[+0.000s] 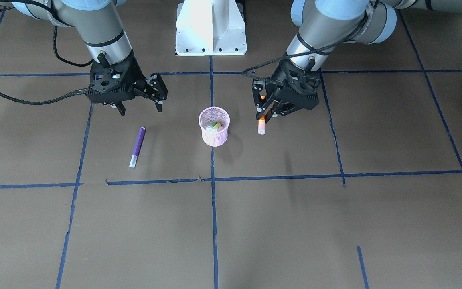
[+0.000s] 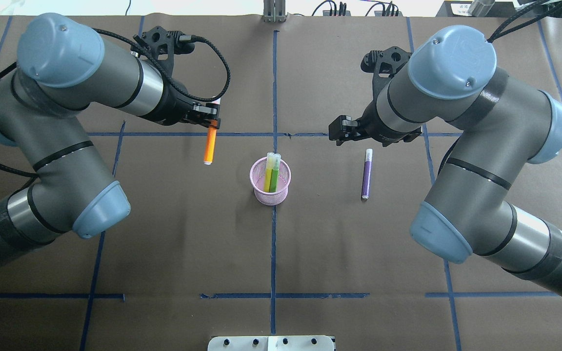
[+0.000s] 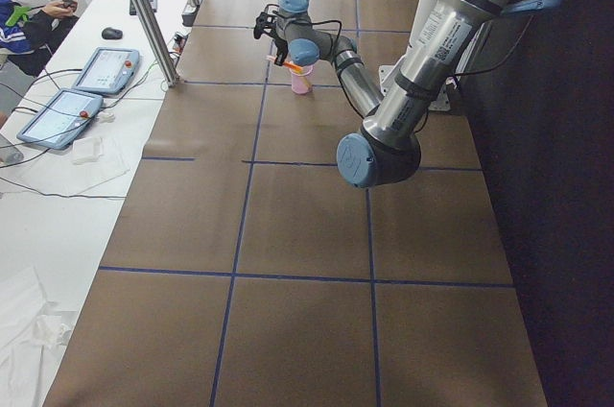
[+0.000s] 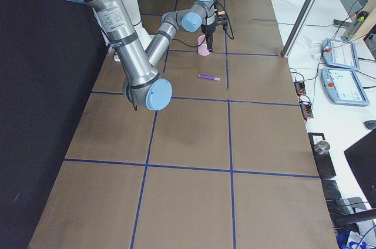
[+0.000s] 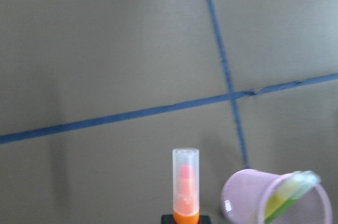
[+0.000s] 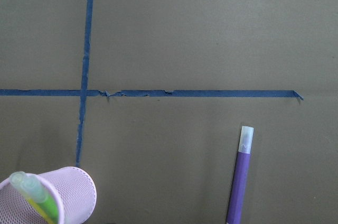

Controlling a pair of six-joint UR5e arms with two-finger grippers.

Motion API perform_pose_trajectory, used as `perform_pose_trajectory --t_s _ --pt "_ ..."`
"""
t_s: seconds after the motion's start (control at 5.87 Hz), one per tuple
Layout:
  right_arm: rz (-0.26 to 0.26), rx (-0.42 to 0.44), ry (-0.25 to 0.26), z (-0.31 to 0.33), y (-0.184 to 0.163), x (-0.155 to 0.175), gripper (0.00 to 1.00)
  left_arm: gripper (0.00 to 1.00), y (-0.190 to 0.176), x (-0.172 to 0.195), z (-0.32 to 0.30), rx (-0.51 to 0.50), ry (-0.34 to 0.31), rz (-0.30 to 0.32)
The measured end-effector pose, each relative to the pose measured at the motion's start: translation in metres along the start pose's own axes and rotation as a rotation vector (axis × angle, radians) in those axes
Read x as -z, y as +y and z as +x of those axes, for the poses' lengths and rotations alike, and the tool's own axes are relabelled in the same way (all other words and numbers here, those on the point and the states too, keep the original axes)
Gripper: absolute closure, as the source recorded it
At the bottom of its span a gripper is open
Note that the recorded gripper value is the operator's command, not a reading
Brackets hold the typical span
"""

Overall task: Collect pens into pen holder
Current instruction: 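Lift the orange marker with the left gripper and drop it into the cup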

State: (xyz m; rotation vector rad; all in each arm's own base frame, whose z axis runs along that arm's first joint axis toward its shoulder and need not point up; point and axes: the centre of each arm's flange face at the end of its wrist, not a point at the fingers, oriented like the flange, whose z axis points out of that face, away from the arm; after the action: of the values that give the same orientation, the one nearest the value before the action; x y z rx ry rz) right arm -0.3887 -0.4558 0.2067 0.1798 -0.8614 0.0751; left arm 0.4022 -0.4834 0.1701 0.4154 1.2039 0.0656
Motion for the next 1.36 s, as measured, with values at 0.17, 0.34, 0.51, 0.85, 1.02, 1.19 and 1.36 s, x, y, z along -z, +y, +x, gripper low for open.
perform_pose_trajectory --t_s 0.17,0.34,0.51,0.85,1.02,1.19,1.36 --pt "-0.001 0.0 0.002 0.001 0.0 -0.001 0.0 1.0 0.005 -0.016 0.004 -0.006 0.086 0.085" --pt "-0.003 -0.002 0.006 0.003 0.0 -0.002 0.0 1.0 0.017 -0.041 0.005 -0.022 0.149 0.161" --pt "-0.007 -0.004 0.011 0.007 0.001 -0.005 0.0 1.0 0.027 -0.056 0.006 -0.031 0.192 0.209" --pt "-0.011 0.005 0.022 0.017 0.002 -0.007 0.0 1.0 0.049 -0.079 0.009 -0.04 0.238 0.235" --pt "-0.011 0.008 0.025 0.021 0.002 -0.007 0.0 1.0 0.058 -0.091 0.008 -0.04 0.241 0.245" --pt "-0.011 0.008 0.026 0.022 0.002 -0.007 0.0 1.0 0.064 -0.1 0.005 -0.038 0.236 0.243" --pt "-0.01 0.009 0.026 0.022 0.002 -0.007 0.0 0.82 0.067 -0.108 0.001 -0.037 0.23 0.24"
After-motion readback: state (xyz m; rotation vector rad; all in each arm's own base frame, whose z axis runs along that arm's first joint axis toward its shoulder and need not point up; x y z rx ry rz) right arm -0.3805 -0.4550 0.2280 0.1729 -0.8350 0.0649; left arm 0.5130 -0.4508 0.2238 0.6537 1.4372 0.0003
